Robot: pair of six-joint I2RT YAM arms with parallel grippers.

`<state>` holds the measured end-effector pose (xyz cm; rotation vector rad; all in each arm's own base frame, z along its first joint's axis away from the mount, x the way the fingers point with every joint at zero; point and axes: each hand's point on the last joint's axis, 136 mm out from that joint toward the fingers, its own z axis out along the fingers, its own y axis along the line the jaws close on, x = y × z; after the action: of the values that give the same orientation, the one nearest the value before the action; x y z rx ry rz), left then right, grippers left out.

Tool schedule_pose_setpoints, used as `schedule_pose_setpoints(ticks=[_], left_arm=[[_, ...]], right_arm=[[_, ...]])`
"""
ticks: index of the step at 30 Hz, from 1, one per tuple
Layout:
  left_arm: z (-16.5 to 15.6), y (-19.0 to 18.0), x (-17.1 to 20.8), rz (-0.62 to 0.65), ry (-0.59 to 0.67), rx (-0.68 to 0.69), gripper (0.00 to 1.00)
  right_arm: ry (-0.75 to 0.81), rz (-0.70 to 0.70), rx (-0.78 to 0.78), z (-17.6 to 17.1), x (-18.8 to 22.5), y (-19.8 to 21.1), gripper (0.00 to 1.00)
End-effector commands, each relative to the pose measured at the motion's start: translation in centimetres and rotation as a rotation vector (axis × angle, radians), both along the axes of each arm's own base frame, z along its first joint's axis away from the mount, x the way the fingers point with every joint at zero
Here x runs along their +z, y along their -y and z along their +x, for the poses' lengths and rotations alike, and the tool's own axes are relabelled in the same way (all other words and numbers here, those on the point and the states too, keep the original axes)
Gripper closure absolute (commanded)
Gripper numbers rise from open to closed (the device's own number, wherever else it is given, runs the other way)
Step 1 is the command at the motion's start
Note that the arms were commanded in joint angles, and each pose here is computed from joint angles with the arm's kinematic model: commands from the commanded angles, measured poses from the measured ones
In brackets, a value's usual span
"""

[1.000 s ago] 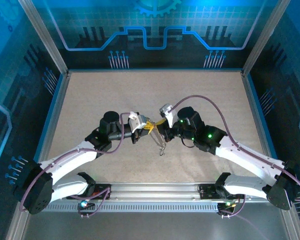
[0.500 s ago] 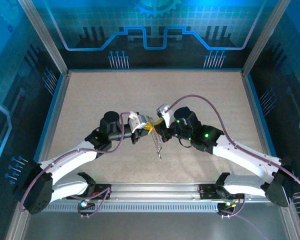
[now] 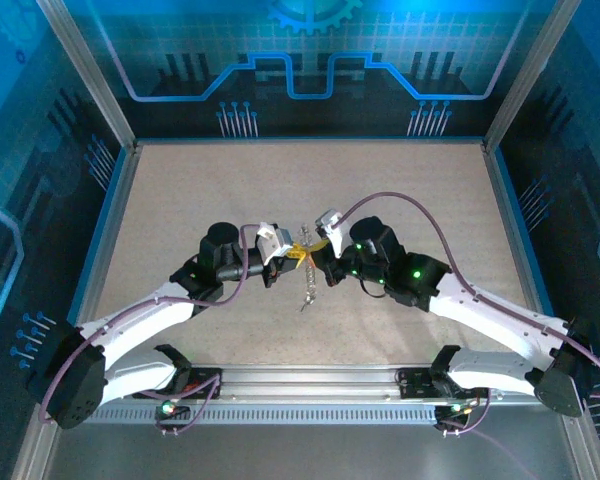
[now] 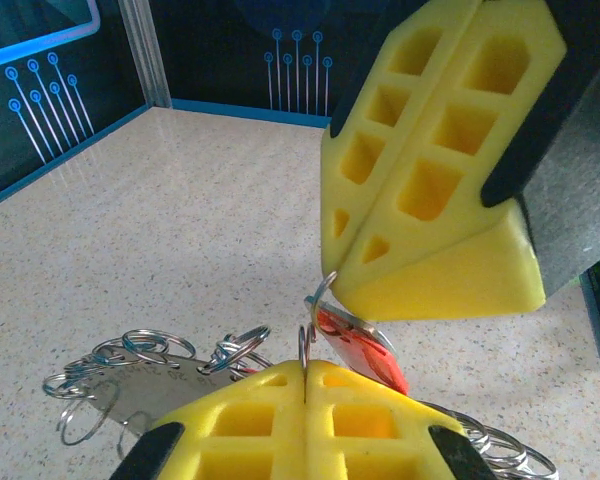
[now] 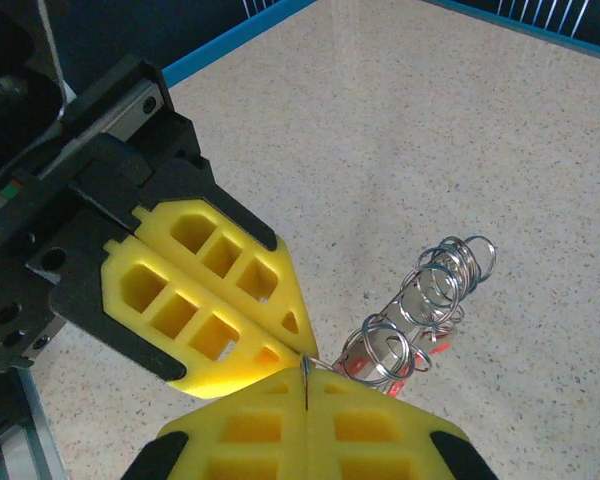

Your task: Put the keys on the keyring

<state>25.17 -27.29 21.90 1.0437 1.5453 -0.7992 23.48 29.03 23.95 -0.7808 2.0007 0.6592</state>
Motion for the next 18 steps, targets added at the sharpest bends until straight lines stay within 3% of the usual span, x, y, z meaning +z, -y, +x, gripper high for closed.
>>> schedule_pose_setpoints(ticks=[1,18], left_arm=[[-0.19,0.44,2.92,-0.049,0.093,-0.021,1.00],[-0.13,0.46,3.25,-0.056,0.072,-0.015,1.00]], right_arm=[[0.018,0.002,0.002,-0.18,0.20,-0.20,1.00],[0.021,-0.044,-0.024,-0.14,-0.66,-0.36,1.00]])
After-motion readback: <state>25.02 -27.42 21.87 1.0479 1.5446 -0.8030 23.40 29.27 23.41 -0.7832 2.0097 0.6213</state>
